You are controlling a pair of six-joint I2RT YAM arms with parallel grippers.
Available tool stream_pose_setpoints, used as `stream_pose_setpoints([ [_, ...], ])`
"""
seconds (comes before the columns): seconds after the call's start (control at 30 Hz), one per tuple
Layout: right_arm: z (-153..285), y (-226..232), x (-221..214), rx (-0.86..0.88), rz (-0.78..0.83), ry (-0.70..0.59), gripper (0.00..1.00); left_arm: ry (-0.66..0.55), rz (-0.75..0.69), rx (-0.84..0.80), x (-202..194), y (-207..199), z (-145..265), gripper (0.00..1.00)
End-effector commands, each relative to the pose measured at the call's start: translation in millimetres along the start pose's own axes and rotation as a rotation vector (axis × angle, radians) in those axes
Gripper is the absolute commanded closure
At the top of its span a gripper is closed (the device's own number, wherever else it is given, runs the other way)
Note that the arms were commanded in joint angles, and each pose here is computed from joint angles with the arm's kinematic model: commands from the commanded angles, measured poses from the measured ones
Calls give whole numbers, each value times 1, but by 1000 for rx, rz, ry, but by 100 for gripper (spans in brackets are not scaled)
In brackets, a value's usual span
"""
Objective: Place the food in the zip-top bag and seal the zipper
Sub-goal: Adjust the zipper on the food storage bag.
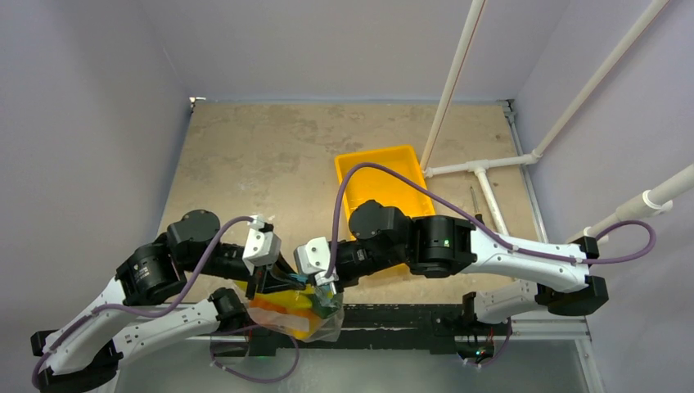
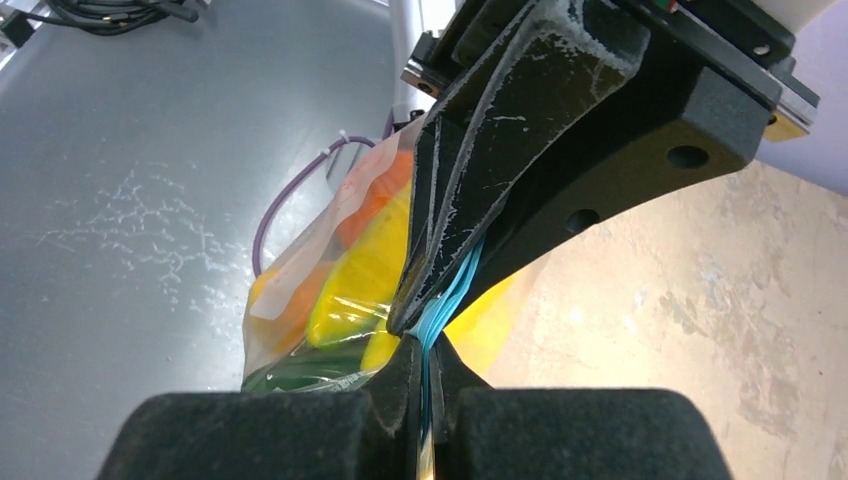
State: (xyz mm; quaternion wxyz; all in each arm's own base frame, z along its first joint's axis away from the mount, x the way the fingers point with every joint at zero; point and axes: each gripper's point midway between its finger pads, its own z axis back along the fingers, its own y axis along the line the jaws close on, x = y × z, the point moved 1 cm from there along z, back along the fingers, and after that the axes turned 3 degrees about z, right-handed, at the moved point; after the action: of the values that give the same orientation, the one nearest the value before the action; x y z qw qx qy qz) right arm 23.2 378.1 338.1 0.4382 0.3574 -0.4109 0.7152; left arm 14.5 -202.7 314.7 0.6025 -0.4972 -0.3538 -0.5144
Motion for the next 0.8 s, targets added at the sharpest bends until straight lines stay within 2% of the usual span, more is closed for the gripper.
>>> stream_pose_setpoints([
  [0.0, 25, -22, 47, -137, 17, -168, 94, -7, -22, 56, 4, 8, 3, 100],
  [0.1, 40, -35, 55, -249, -17, -221, 74, 1, -14, 77, 4, 12, 1, 100],
  [0.3, 76, -46, 58, -413, -134, -344, 56, -3, -4, 146, 6, 23, 2, 100],
  [0.5, 105, -37, 62, -447, -206, -494, 47, -63, 12, 229, 15, 32, 9, 100],
  [0.77, 106, -31, 46, -465, -346, -588, 46, -212, 0, 332, 44, 35, 31, 100],
])
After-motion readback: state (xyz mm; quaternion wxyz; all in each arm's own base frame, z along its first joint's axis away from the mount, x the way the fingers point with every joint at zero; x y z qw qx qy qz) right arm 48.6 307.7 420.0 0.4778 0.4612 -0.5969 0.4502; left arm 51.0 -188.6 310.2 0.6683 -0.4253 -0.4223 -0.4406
